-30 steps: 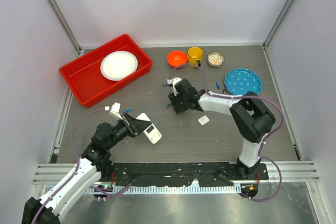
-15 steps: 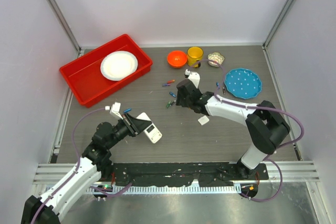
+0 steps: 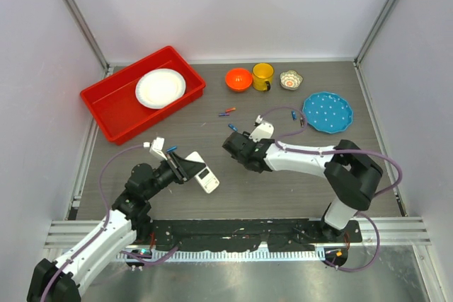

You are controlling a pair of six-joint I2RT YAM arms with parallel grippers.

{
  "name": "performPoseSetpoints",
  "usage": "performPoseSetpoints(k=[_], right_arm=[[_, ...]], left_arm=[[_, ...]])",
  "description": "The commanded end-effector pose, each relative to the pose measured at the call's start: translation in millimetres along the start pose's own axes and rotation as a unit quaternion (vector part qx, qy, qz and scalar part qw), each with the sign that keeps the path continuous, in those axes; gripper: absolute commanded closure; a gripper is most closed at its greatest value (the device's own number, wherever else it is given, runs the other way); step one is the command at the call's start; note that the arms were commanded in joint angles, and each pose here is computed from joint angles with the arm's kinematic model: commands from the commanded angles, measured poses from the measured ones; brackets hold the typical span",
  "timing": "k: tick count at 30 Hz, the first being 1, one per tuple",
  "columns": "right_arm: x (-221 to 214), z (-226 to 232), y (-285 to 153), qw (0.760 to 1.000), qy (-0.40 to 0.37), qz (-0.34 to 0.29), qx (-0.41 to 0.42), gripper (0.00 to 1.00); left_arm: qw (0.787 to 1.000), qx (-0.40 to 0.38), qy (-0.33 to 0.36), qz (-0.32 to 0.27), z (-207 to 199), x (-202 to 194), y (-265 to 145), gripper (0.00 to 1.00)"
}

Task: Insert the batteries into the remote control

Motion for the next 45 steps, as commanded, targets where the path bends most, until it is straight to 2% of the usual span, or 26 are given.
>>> performPoseSetpoints(k=[1, 7, 14, 21, 25, 28, 32, 43, 45], right_arm=[[-11.4, 1.0, 6.3, 1.000, -0.001, -0.008, -0.011, 0.99], [-19.6, -7.2, 6.9, 0.998, -0.061, 0.000, -0.010, 0.99], [-22.2, -14.9, 9.5, 0.991, -0.134, 0.013, -0.021, 0.99], [-24.5, -17.3, 14.9, 0.986, -0.160, 0.013, -0.053, 0.99], [-26.1, -18.3, 16.9, 0.985, -0.162, 0.014, -0.061, 0.96], [-26.8, -18.3, 17.2, 0.985, -0.163, 0.017, -0.062, 0.89], [-26.2, -18.2, 15.9, 0.985, -0.160, 0.021, -0.057, 0.74], [-27.0, -12.5, 11.1, 0.989, -0.139, 0.036, -0.041, 0.55], [-26.1, -10.8, 9.7, 0.990, -0.134, 0.036, -0.039, 0.48]], left_arm=[[0.999, -0.051, 0.013, -0.008, -15.7, 7.8, -0.2, 1.00], [0.998, -0.067, 0.016, 0.013, -18.4, 6.0, -0.2, 1.00], [0.998, -0.062, 0.016, 0.011, -17.5, 6.3, 0.9, 1.00], [0.998, -0.058, 0.014, 0.010, -16.7, 6.7, 1.7, 1.00], [0.999, -0.052, 0.012, 0.011, -15.0, 5.6, 1.3, 1.00], [0.999, -0.051, 0.012, 0.009, -14.7, 5.3, 0.4, 1.00], [0.999, -0.048, 0.012, 0.008, -14.3, 5.3, 0.0, 1.00], [0.999, -0.049, 0.010, 0.009, -14.3, 4.9, -0.2, 1.00], [0.999, -0.049, 0.010, 0.008, -14.5, 5.0, -0.6, 1.00]])
Point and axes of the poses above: each gripper's point midway between its finger pads, its own y axis out along the fingers, its own z axis along the line the jaws close on, x = y × z, the point moved 10 cm from there along -y, back along the fingers, and after that the axes turned 7 degrees about y, right-handed, at the moved point
